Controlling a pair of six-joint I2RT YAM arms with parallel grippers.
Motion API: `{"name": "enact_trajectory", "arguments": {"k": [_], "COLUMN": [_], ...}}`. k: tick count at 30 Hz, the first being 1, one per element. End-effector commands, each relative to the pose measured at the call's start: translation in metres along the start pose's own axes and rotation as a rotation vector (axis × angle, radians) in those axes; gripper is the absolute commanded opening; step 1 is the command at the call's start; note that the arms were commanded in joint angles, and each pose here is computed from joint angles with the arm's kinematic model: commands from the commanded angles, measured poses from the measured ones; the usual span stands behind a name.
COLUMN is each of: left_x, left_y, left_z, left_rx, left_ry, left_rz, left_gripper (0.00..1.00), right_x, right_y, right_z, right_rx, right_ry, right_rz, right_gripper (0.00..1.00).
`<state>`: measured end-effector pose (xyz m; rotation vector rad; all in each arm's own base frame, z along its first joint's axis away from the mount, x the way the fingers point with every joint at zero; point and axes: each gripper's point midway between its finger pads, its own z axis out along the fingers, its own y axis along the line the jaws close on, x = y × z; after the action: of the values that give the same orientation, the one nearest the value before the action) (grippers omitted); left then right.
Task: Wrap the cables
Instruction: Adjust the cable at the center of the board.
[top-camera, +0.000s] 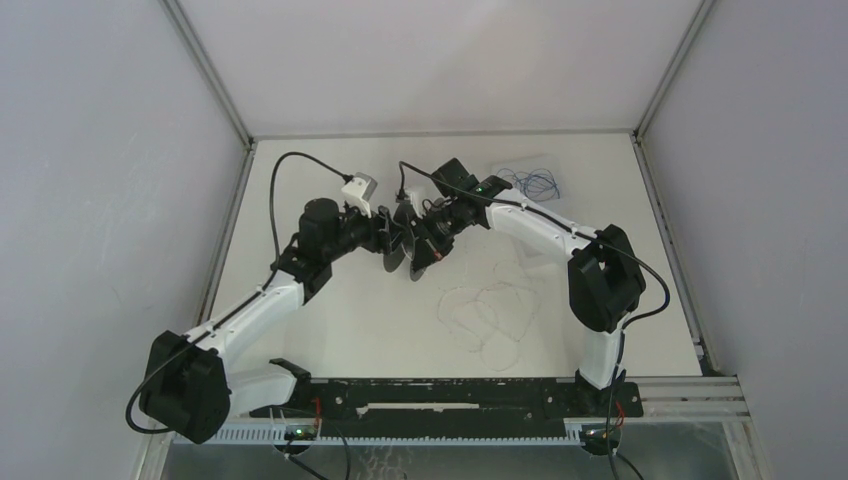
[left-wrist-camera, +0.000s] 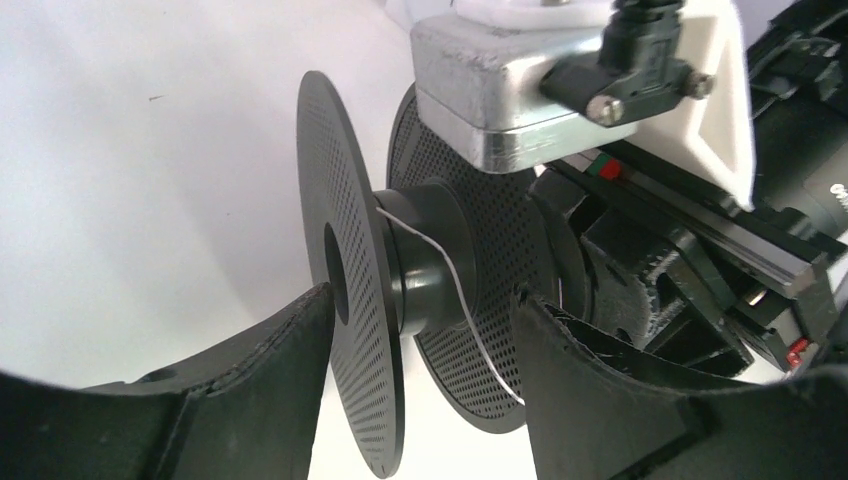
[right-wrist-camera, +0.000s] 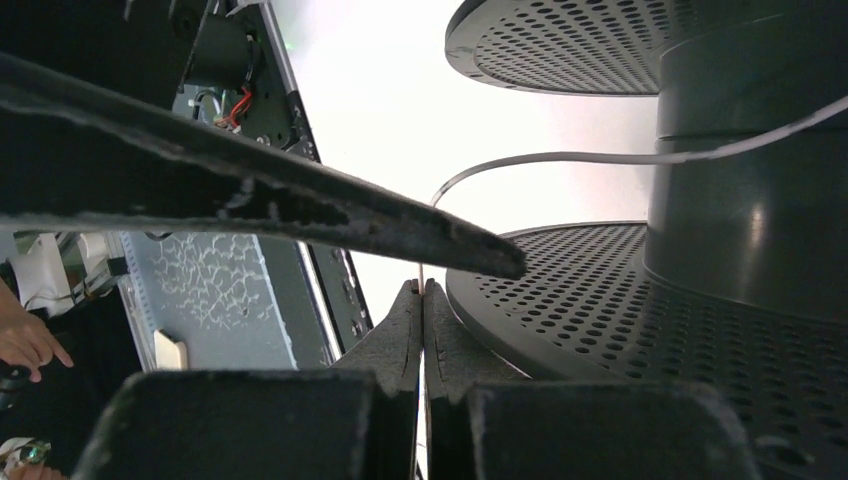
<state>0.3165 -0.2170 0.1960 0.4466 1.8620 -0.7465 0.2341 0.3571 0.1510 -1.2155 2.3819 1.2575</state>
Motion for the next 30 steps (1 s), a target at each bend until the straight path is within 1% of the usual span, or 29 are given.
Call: {"name": "enact_trajectory", "arguments": {"k": [1, 4, 9, 11, 16, 22, 27, 30], "left_x": [0.003, 0.007, 0.010, 0.011, 0.012, 0.013, 0.014, 0.014], "left_y": [0.006, 0.009, 0.018, 0.010, 0.012, 0.013, 0.015, 0.015], "left_z": [0.004, 0.007, 0.009, 0.011, 0.013, 0.016, 0.018, 0.018], "left_rx": [-0.046, -0.084, -0.143, -0.135, -0.160, -0.176, -0.187, -0.194], "left_ry": [-0.006, 0.007, 0.018, 0.023, 0.023, 0.025, 0.027, 0.025], "left_rz": [-0.011, -0.004, 0.008, 0.022, 0.028, 0.032, 0.031, 0.034], "left_gripper": [0.69, 0.67, 0.58, 0.56, 0.46, 0.36, 0.25, 0.20], "right_x": [-0.020, -0.020, -0.019, -0.020, -0.019, -0.017, -0.016, -0.015], "right_y": [0.014, 0.012, 0.012, 0.012, 0.011, 0.008, 0.006, 0.006], "right_z": [-0.010, -0.009, -0.007, -0.007, -0.008, -0.007, -0.007, -0.008], "right_rx": [0.023, 0.030, 0.030, 0.032, 0.037, 0.050, 0.062, 0.067], "right_ry": [-0.076, -0.077, -0.075, -0.076, -0.075, -0.072, -0.069, -0.070], "right_rz": [-0.055, -0.050, -0.050, -0.053, -0.055, -0.055, -0.056, -0.062], "right_gripper": [0.00, 0.00, 0.00, 0.00, 0.00, 0.00, 0.00, 0.00]}}
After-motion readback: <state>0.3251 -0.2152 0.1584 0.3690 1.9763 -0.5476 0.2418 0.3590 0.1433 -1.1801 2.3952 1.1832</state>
